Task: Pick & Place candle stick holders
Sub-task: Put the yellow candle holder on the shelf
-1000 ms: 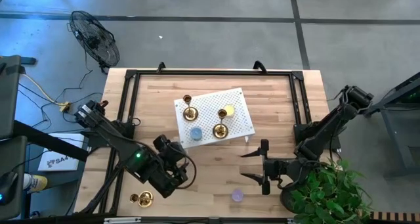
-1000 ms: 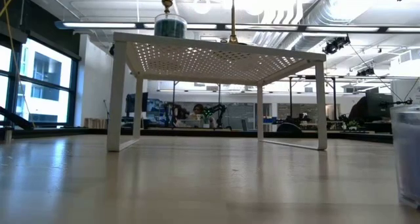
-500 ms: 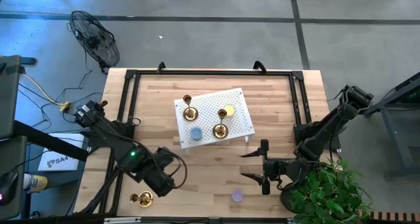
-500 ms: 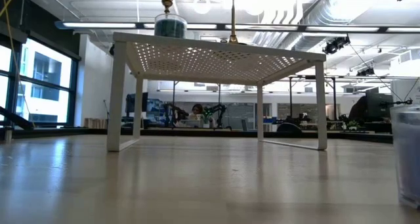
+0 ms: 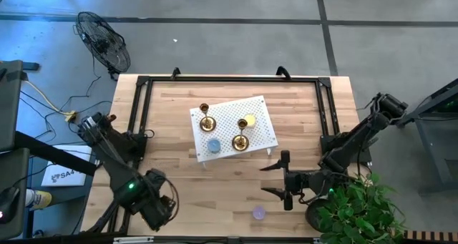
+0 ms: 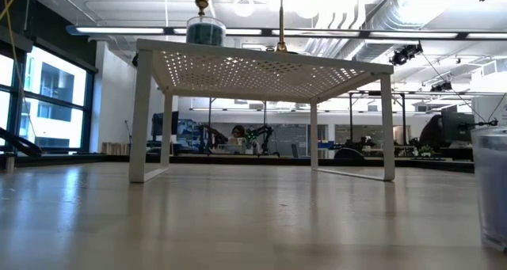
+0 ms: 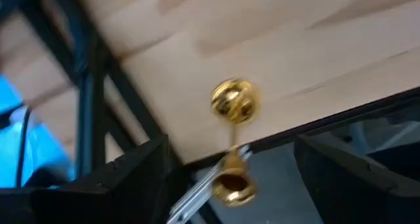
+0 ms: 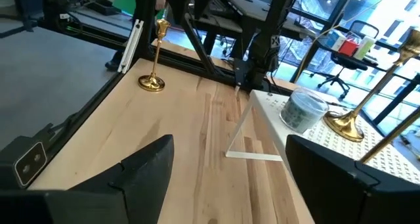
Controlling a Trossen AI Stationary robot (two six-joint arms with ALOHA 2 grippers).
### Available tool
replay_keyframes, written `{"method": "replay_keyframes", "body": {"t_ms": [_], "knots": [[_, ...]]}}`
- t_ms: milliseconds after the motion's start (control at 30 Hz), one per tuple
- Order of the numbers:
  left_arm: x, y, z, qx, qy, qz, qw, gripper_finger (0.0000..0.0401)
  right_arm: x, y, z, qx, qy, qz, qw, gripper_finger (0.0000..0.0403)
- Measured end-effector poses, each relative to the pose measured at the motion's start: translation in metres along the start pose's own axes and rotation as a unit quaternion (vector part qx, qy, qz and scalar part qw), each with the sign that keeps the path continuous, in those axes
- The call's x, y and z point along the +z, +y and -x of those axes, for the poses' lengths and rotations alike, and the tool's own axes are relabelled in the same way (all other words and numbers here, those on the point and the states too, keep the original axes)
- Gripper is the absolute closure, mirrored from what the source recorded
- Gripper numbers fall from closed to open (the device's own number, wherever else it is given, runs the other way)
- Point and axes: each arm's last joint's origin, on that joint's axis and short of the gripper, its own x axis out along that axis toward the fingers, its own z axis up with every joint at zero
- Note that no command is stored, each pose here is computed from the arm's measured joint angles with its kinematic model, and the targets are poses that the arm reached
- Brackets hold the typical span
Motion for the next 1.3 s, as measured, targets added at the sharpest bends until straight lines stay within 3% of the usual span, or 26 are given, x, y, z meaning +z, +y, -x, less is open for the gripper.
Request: {"method": "replay_keyframes", "body": {"t_ms": [167,467,1000,1300], "knots": [[-0.015,0.009,-0.014,0.033,0.010,0.028,0.999,0.0082,0.000,-0.004,-0.003,-0.002,0.002,-0.002,1.000,0.0114],[-0.025,0.003,-0.031,-0.001,0.028,0.024,0.999,0.0082,-0.001,-0.007,-0.007,0.006,0.003,-0.008,1.000,0.0114],[-0.030,-0.003,-0.032,-0.023,0.056,0.036,0.998,0.0082,-0.001,-0.007,-0.007,0.006,0.004,-0.013,1.000,0.0114],[-0.035,-0.010,-0.046,0.025,0.090,0.033,0.995,0.0082,-0.001,-0.007,-0.007,0.006,0.004,-0.013,1.000,0.0114]]}}
